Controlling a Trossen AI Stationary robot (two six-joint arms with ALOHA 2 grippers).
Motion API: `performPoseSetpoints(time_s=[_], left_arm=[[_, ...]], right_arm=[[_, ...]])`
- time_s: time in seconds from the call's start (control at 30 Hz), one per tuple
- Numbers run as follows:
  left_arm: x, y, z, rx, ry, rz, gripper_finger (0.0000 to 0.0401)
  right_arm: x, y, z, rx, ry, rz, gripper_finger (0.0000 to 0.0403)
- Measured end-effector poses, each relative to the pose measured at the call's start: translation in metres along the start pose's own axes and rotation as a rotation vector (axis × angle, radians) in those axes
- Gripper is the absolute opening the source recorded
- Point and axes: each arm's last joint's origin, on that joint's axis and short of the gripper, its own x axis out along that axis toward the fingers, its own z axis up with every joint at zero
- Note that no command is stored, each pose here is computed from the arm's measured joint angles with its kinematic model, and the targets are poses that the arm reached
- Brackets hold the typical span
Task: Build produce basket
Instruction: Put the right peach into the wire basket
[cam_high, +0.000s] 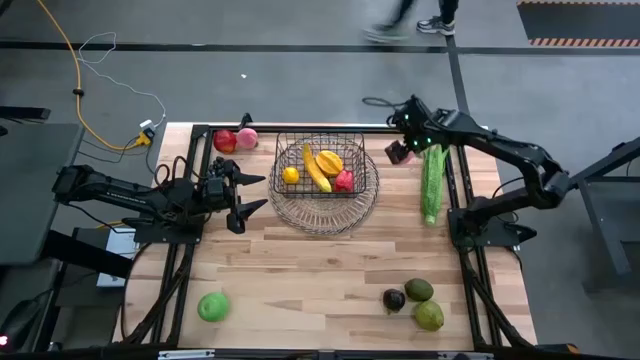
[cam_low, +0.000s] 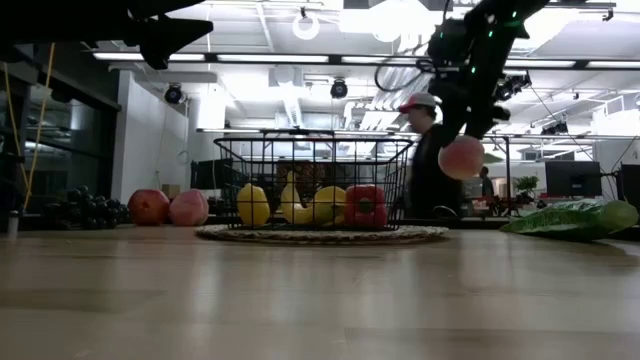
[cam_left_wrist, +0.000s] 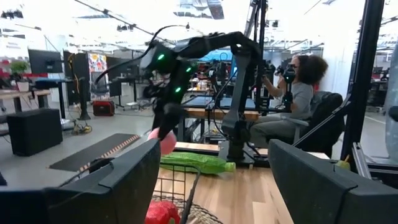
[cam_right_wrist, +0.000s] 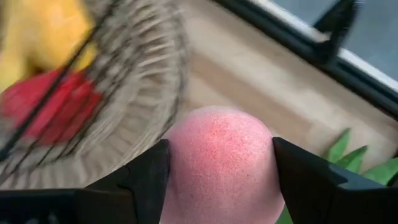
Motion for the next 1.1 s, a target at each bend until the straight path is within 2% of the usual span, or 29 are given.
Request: performPoseSetpoints(time_s=[0.13, 0.27, 0.43, 0.53, 0.6, 0.7, 0.83, 1.1], left_arm=[[0.000, 0.000, 0.000, -0.007, 0.003, 0.000, 0.0284], [0.000, 0.000, 0.000, -0.011, 0.003, 0.000, 0.0284], [0.000, 0.000, 0.001, -0.018, -0.005, 0.001, 0.0284], [0.000, 0.000, 0.001, -0.025, -0.015, 0.001, 0.0284], [0.000, 0.000, 0.002, -0.046, -0.022, 0.001, 0.0284], [0.000, 0.000, 0.002, -0.068, -0.024, 0.006, 0.0284], [0.000, 0.000, 0.002, -0.080, -0.024, 0.004, 0.0284], [0.000, 0.000, 0.002, -0.102, -0.022, -0.015, 0.0284]], right_arm=[[-0.017, 0.021, -0.016, -0.065, -0.087, 0.077, 0.0240], [-0.012, 0.032, -0.047, -0.099, -0.194, 0.166, 0.0240], [-0.002, 0.043, -0.079, -0.120, -0.428, 0.431, 0.0240], [-0.007, 0.049, -0.085, -0.152, -0.622, 0.582, 0.0240], [-0.010, 0.053, -0.086, -0.184, -0.724, 0.635, 0.0240], [-0.017, 0.060, -0.085, -0.243, -0.837, 0.679, 0.0241], [-0.021, 0.070, -0.086, -0.326, -0.899, 0.711, 0.0241], [-0.019, 0.087, -0.095, -0.408, -0.882, 0.748, 0.0241]])
